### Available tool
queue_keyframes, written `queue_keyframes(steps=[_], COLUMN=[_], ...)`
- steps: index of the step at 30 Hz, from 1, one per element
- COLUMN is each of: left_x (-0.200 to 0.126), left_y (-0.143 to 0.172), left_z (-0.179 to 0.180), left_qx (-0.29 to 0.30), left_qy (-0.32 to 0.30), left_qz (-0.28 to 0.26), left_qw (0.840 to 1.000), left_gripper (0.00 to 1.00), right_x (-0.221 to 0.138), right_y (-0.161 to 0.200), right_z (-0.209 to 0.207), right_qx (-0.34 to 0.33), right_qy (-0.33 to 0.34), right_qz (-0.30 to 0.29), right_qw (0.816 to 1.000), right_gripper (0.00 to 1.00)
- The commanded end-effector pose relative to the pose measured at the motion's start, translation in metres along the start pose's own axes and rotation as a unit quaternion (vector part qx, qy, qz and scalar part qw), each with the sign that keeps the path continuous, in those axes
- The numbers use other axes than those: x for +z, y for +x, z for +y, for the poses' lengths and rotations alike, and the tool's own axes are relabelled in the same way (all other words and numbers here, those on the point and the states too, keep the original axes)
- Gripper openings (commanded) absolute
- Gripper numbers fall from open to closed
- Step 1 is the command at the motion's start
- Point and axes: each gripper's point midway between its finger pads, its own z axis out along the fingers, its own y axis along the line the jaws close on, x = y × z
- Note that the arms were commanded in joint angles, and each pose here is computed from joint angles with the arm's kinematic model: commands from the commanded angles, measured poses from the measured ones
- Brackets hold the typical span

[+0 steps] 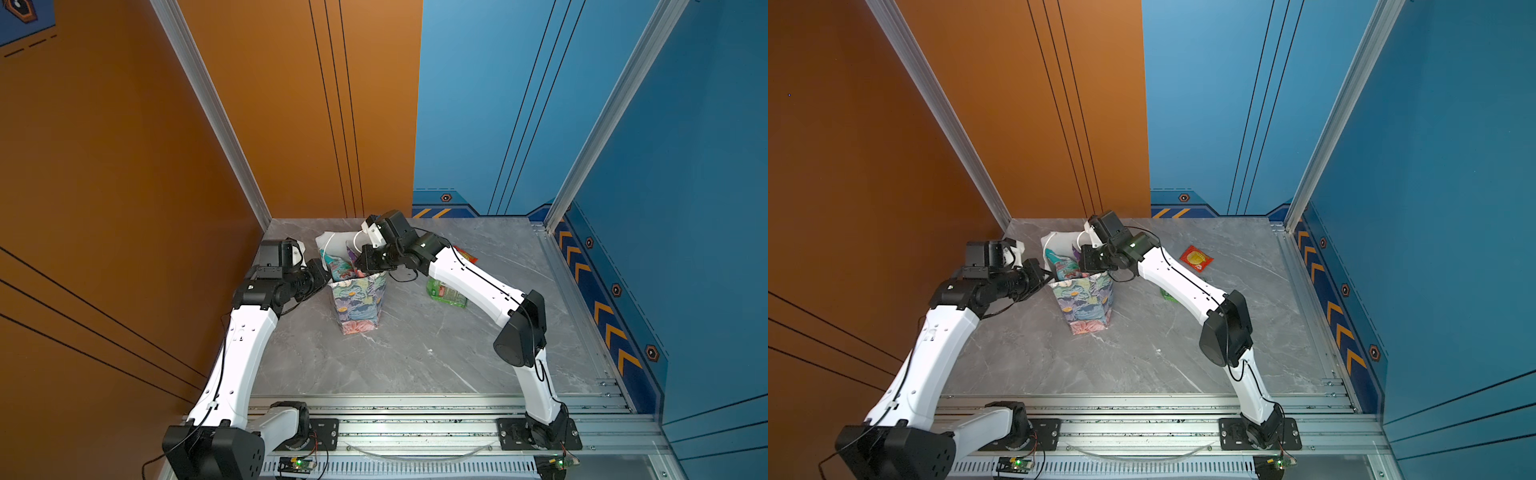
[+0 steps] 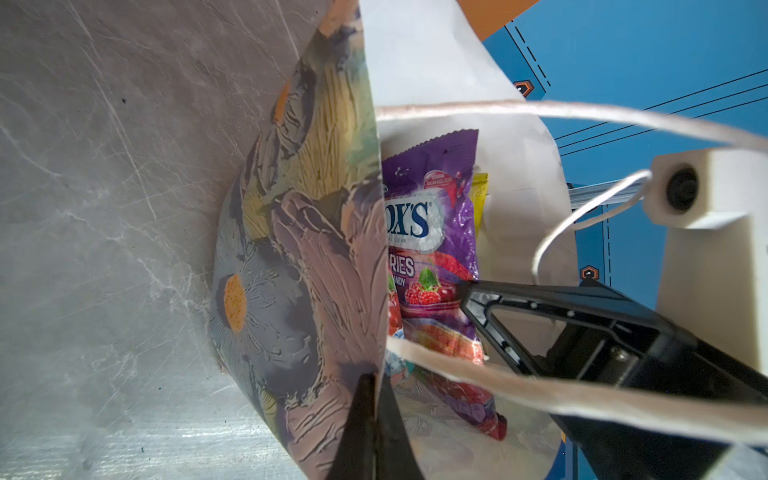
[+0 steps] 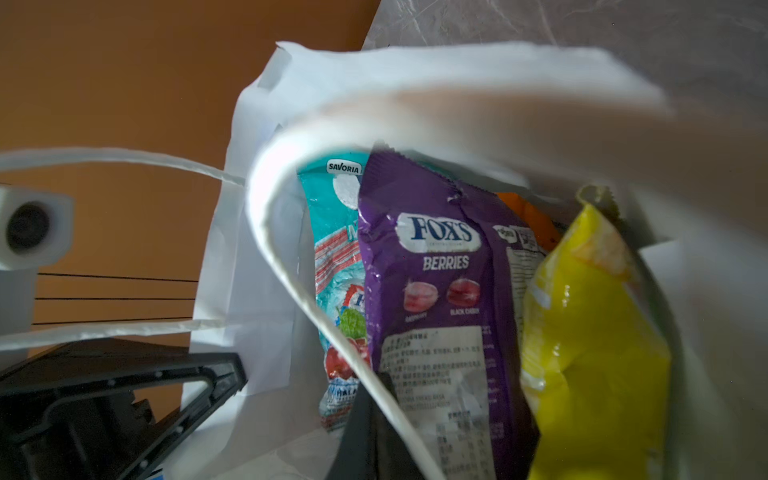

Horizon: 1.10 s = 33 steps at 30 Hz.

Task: Place the snacks into the paper bag
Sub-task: Place the snack in the paper bag, then pick up the snack at the center of the table.

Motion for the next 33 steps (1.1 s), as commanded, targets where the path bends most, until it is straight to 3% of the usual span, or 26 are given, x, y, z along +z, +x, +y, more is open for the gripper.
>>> queue_keyframes(steps=[1,5,8,16,23,29,33], left_x=[-0.003,-0.004,-0.003,-0.005,-0.005,-0.004,-0.003], left_y=[0.0,0.0,0.001,0.001,0.001,0.002,0.002], left_z=[-0.005,-0.004,-0.004,-0.001,-0.001,0.002,0.002], left_qx=[-0.001,-0.001,-0.002,-0.004,-0.004,-0.008,-0.008], left_qy=[0.017,0.016,0.017,0.016,0.016,0.013,0.013], left_qz=[0.002,0.001,0.003,0.001,0.0,0.002,0.003], left_qw=[1.0,1.0,1.0,1.0,1.0,1.0,1.0], left_gripper=[0.0,0.0,0.0,0.0,0.0,0.0,0.0], right_x=[0.005,-0.005,-0.028,-0.112,-0.158,-0.195,-0.192], right_y=[0.004,-0.011,-0.031,-0.067,-0.067,-0.061,-0.032], right_z=[-0.01,-0.001,0.017,0.055,0.048,-0.032,-0.115], right_qx=[-0.006,-0.009,-0.017,-0.052,-0.045,0.008,0.093], right_qy=[0.029,0.017,-0.008,-0.059,-0.078,-0.001,0.057], right_qz=[0.009,-0.009,-0.035,-0.111,-0.145,-0.175,-0.154], right_qw=[1.0,1.0,0.999,0.991,0.985,0.985,0.982], right_gripper=[0.07,0.3,0.4,0.57,0.64,0.68,0.69])
